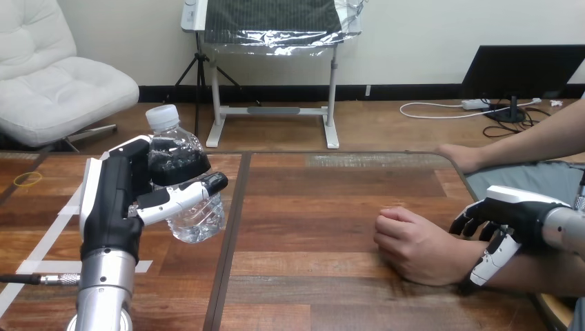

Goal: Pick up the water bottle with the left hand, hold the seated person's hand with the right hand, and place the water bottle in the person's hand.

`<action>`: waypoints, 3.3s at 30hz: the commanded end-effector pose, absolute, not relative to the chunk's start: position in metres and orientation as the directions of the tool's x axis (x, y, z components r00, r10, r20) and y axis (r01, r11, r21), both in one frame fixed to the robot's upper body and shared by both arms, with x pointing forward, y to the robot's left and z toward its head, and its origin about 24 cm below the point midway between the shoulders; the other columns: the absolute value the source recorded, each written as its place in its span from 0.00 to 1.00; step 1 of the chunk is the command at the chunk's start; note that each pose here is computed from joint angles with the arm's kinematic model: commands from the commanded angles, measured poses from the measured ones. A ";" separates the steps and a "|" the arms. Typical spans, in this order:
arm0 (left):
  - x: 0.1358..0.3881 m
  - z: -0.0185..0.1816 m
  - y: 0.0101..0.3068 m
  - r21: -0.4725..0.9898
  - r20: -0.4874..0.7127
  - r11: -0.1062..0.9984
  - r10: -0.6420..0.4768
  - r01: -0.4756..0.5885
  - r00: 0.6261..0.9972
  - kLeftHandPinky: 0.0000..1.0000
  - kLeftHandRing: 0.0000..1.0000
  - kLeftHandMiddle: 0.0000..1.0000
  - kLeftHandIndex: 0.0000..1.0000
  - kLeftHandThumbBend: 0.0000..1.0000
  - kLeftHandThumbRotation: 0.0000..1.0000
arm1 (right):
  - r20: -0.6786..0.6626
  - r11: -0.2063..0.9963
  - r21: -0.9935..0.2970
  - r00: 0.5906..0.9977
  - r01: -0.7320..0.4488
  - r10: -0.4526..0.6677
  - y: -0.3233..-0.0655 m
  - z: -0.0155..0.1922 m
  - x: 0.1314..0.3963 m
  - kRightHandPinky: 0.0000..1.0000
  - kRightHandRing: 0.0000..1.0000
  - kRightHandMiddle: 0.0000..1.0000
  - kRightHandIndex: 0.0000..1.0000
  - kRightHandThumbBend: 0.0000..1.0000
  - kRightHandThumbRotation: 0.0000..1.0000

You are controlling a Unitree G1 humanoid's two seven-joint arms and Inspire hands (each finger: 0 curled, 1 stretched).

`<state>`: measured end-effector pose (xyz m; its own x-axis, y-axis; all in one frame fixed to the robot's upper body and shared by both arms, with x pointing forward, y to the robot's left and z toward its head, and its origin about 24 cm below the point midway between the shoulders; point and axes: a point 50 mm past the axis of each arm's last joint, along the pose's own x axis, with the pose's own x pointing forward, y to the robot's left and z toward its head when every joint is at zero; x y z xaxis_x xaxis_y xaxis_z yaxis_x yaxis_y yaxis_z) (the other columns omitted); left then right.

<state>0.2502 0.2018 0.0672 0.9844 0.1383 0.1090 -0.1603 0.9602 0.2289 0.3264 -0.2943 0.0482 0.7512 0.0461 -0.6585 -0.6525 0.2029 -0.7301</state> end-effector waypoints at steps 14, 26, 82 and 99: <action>0.258 0.092 0.199 0.225 0.228 0.960 0.113 -0.165 0.967 0.26 0.33 0.39 0.42 0.61 0.00 | -0.853 0.219 -0.514 0.521 -0.829 -0.029 -0.289 0.011 0.309 0.52 0.66 0.72 0.71 0.99 0.20; 0.258 0.093 0.199 0.222 0.227 0.961 0.117 -0.168 0.967 0.27 0.34 0.39 0.42 0.61 0.00 | -0.851 0.222 -0.515 0.524 -0.828 -0.018 -0.286 0.011 0.309 0.47 0.58 0.66 0.65 0.82 0.25; 0.260 0.097 0.200 0.236 0.251 0.956 0.112 -0.173 0.961 0.27 0.35 0.40 0.42 0.62 0.00 | -0.811 0.131 -0.578 0.584 -0.806 0.015 -0.271 0.013 0.304 0.42 0.59 0.60 0.42 0.80 0.00; 0.260 0.096 0.199 0.224 0.244 0.961 0.108 -0.164 0.964 0.27 0.34 0.39 0.43 0.61 0.00 | -0.744 0.174 -0.645 0.664 -0.744 0.077 -0.272 0.012 0.301 0.23 0.31 0.37 0.32 0.74 0.00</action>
